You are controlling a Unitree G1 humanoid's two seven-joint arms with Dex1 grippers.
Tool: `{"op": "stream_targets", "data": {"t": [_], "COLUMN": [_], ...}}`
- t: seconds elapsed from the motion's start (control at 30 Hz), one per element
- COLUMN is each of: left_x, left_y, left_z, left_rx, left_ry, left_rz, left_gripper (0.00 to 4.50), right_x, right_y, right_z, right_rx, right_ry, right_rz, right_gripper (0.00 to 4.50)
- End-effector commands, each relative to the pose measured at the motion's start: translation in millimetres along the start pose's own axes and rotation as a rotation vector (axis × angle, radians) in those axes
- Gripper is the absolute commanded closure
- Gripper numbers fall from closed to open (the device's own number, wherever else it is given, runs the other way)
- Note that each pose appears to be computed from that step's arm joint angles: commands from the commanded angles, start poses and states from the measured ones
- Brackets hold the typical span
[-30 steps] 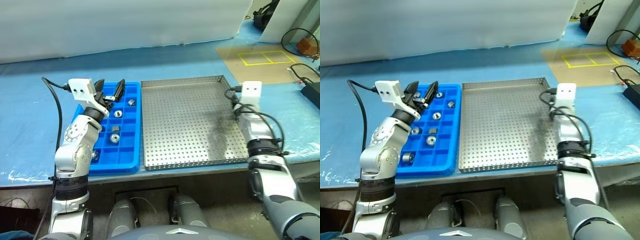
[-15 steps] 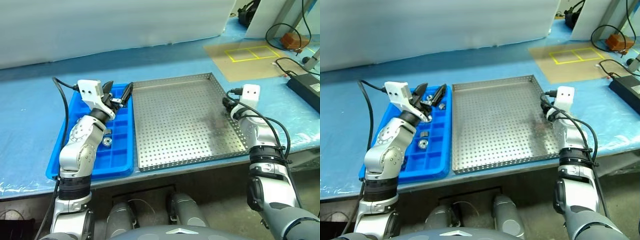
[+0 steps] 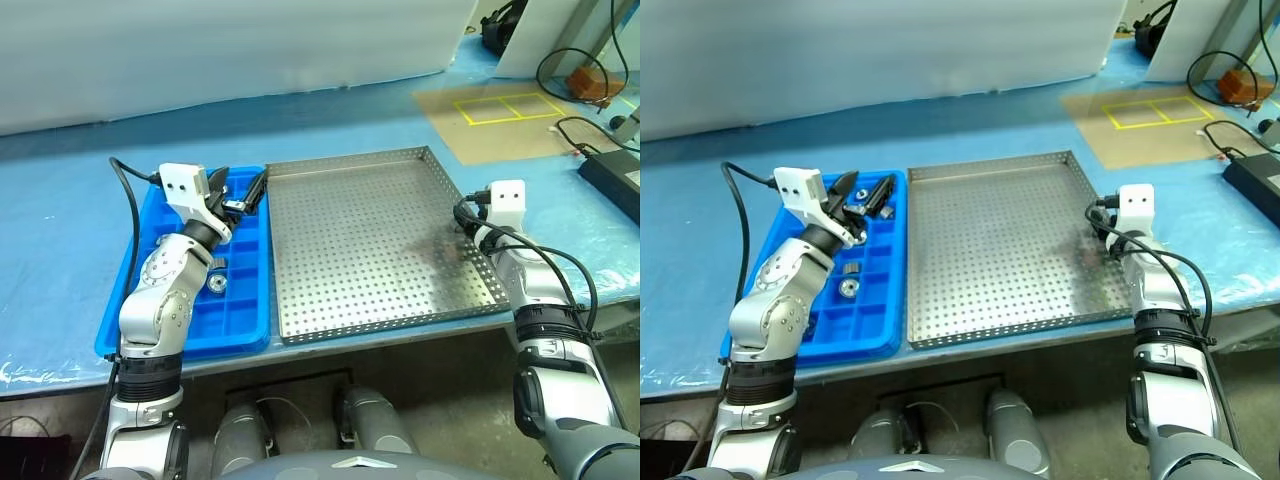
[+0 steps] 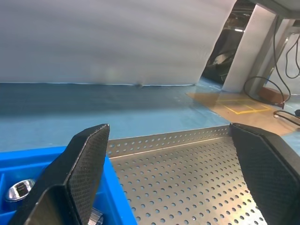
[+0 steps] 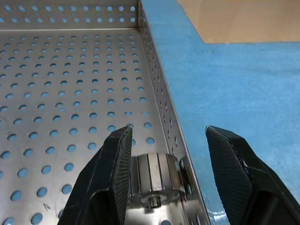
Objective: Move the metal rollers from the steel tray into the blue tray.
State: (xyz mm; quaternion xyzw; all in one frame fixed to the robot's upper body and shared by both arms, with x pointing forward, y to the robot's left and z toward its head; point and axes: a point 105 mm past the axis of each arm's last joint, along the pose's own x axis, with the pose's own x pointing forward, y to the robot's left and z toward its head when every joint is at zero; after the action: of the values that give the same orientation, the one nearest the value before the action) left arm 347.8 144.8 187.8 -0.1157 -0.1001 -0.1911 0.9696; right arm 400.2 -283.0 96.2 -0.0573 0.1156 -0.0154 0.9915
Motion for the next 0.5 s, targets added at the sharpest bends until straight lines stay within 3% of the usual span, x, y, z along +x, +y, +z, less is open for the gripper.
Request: {"op": "stream_targets", "data": {"t": [0.03,0.5], "left_x": [0.3,-0.6], "left_y": [-5.5,-8.2], "left_z": [9.2,6.5], "left_rx": [0.012,0.008], "left_ry": [-0.033,-0.019], "left_rz": [-0.022,-0.033], "left_gripper": [0.19,0.19], "right_x": [-1.6,-1.9], "right_y": [16.6,28.1], "right_z": [16.2,1.1], "right_rx": [-0.011,-0.013], "right_ry": [-0.067,-0.030], "right_rz": [0.065,0.101], "right_gripper": [1.92,1.92]}}
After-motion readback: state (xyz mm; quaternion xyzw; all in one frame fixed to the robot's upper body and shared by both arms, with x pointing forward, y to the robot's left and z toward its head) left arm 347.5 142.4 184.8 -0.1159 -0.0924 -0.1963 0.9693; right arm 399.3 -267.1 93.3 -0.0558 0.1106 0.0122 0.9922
